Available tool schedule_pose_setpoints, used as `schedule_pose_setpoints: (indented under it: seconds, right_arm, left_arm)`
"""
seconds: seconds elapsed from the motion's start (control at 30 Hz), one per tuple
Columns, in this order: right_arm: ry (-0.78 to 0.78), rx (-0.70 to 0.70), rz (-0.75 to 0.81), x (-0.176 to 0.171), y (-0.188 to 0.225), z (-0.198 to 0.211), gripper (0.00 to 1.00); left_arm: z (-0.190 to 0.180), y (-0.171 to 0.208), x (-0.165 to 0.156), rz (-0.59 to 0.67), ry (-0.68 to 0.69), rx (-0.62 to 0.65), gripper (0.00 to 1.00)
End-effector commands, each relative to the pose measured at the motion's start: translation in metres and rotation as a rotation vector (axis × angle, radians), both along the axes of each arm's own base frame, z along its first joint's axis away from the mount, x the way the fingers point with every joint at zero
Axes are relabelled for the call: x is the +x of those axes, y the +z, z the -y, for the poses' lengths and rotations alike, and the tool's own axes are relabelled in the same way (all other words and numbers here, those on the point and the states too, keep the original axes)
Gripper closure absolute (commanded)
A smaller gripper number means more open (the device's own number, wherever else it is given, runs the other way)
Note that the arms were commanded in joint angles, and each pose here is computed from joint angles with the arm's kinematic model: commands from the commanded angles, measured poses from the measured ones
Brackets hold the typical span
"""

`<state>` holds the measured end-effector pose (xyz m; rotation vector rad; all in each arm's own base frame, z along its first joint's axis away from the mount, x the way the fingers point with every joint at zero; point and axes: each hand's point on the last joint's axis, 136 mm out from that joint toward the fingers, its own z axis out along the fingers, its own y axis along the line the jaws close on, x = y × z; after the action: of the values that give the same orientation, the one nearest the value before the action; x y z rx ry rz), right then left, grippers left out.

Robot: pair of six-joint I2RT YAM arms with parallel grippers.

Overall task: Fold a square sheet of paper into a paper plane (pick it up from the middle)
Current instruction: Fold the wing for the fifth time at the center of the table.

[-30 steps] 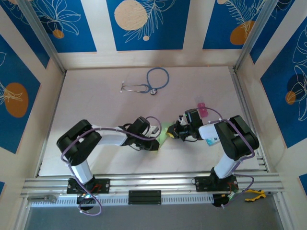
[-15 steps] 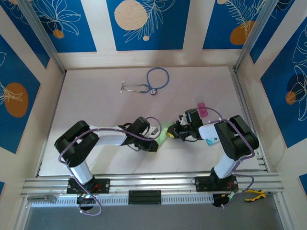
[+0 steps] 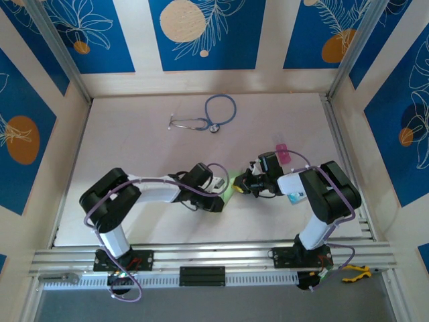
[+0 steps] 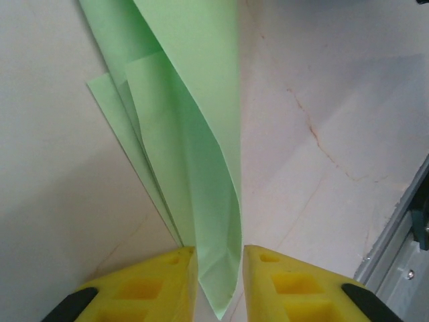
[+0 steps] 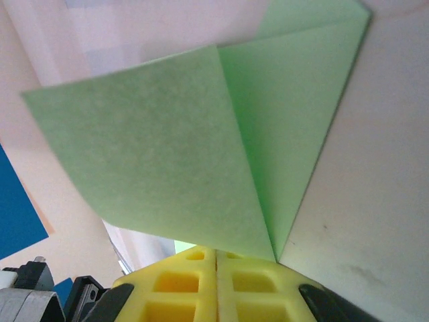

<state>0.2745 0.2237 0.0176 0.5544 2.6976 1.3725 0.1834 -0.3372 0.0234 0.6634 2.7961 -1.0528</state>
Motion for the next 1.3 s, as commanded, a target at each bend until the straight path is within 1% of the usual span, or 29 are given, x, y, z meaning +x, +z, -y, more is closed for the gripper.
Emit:
schedule_pose_setpoints:
  seconds: [0.0, 0.23, 0.5, 0.63, 0.7, 0.93, 1.03, 1.17, 1.27]
  right_arm:
    - [-0.01, -0.059, -0.053, -0.006, -0.021, 0.005, 0.94]
    - [-0.009, -0.061, -0.055, -0.007, -0.023, 0.006, 0.94]
    - [-0.009, -0.064, -0.057, -0.007, -0.023, 0.006, 0.94]
    - [-0.008, -0.065, -0.056, -0.007, -0.023, 0.006, 0.94]
    - [-0.008, -0.066, -0.058, -0.007, -0.024, 0.006, 0.94]
    - [-0.012, -0.066, -0.056, -0.006, -0.024, 0.007, 0.94]
    - [-0.013, -0.064, -0.055, -0.006, -0.023, 0.007, 0.94]
    - [-0.014, -0.066, -0.058, -0.007, -0.024, 0.007, 0.94]
    - [-0.013, -0.064, -0.058, -0.007, -0.023, 0.007, 0.94]
  left_arm:
    - [-0.002, -0.01, -0.003, 0.005, -0.025, 0.06, 0.75]
    - [-0.005, -0.014, -0.005, 0.011, -0.034, 0.091, 0.8]
    - [-0.003, -0.01, -0.006, 0.01, -0.028, 0.072, 0.85]
    - [0.001, 0.008, -0.002, 0.045, 0.008, 0.012, 0.84]
    - [-0.001, 0.019, 0.003, 0.071, 0.047, -0.015, 0.78]
    - [-0.015, 0.051, 0.023, 0.14, 0.196, -0.089, 0.73]
    - [-0.009, 0.063, 0.03, 0.123, 0.209, -0.157, 0.75]
    - [0.018, 0.073, 0.034, 0.051, 0.166, -0.248, 0.84]
    - [0.036, 0.074, 0.038, 0.003, 0.148, -0.305, 0.87]
